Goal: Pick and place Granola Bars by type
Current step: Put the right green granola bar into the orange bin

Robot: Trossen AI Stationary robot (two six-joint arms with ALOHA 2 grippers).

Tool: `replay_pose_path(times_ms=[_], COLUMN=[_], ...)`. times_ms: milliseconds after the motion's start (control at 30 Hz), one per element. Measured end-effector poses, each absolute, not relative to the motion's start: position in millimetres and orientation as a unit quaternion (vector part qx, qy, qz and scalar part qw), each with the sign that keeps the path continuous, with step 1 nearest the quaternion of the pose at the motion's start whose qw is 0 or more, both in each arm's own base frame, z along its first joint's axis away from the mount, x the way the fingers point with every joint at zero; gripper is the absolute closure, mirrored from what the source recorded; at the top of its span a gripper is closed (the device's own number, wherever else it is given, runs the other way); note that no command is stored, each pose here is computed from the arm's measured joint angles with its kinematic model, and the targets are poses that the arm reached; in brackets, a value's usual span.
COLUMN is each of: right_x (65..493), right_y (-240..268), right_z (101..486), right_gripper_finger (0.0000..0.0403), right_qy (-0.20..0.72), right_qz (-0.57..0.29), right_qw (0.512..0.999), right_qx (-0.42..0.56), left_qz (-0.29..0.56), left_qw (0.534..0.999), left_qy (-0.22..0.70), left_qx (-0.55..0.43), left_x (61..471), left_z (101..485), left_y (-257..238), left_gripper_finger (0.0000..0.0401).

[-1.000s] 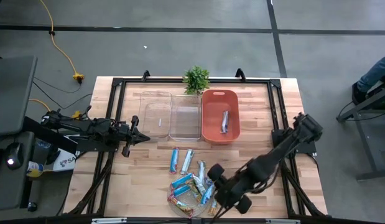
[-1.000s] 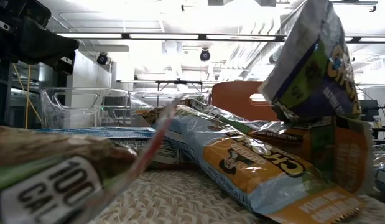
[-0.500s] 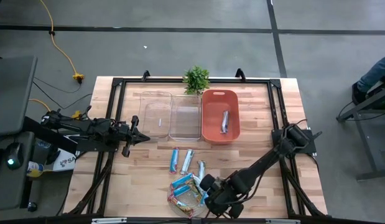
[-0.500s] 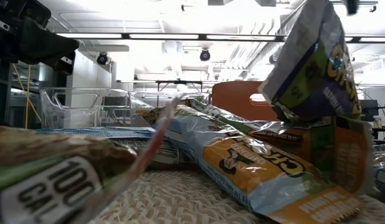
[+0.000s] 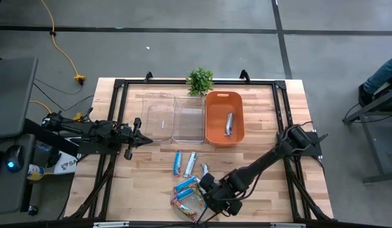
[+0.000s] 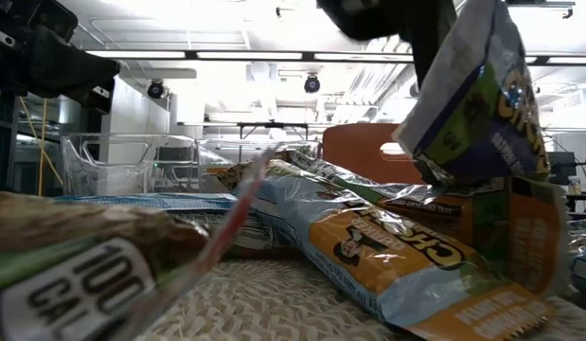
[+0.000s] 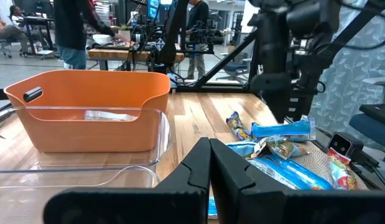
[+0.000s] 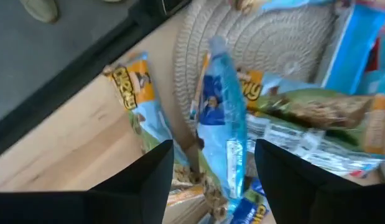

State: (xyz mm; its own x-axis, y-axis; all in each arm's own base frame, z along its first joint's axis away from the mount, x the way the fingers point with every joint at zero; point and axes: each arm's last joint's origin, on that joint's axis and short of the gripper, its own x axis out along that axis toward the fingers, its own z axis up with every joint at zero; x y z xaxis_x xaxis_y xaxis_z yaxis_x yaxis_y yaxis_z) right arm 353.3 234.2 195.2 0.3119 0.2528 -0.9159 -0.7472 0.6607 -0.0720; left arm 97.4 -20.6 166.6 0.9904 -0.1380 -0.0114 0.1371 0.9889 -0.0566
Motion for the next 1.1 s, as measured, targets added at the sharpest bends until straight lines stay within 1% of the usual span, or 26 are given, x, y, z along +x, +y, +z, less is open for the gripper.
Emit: replay_pose_path(times_ms=[167,300,767,900,1100], right_x=[347.2,345.8,348.1,347.9,347.8], right_y=[229.1,227.4,226.9,226.5,226.6], right_z=[175.1,168.4,165.8,165.8,165.8], right_gripper_finger=[0.0191,0.0191,0.0193,0.0207,0.0248], right_qy=[0.502,0.501,0.493,0.495,0.497], right_qz=[0.316,0.304,0.269,0.264,0.263], right_qw=[0.762,0.766,0.786,0.787,0.788], right_qx=[-0.259,-0.264,-0.258,-0.258,-0.251], left_qz=[-0.069,-0.069,-0.069,-0.069,-0.069], left_qw=[0.997,0.997,0.997,0.997,0.997], left_qy=[0.008,0.008,0.008,0.007,0.007], left_qx=[-0.028,-0.028,-0.028,-0.028,-0.028], left_x=[97.4,97.4,97.4,97.4,97.4], left_z=[166.7,166.7,166.6,166.8,166.7], left_y=[-20.5,-20.5,-20.6,-20.5,-20.5], left_gripper_finger=[0.0400,0.0400,0.0400,0.0400,0.0400])
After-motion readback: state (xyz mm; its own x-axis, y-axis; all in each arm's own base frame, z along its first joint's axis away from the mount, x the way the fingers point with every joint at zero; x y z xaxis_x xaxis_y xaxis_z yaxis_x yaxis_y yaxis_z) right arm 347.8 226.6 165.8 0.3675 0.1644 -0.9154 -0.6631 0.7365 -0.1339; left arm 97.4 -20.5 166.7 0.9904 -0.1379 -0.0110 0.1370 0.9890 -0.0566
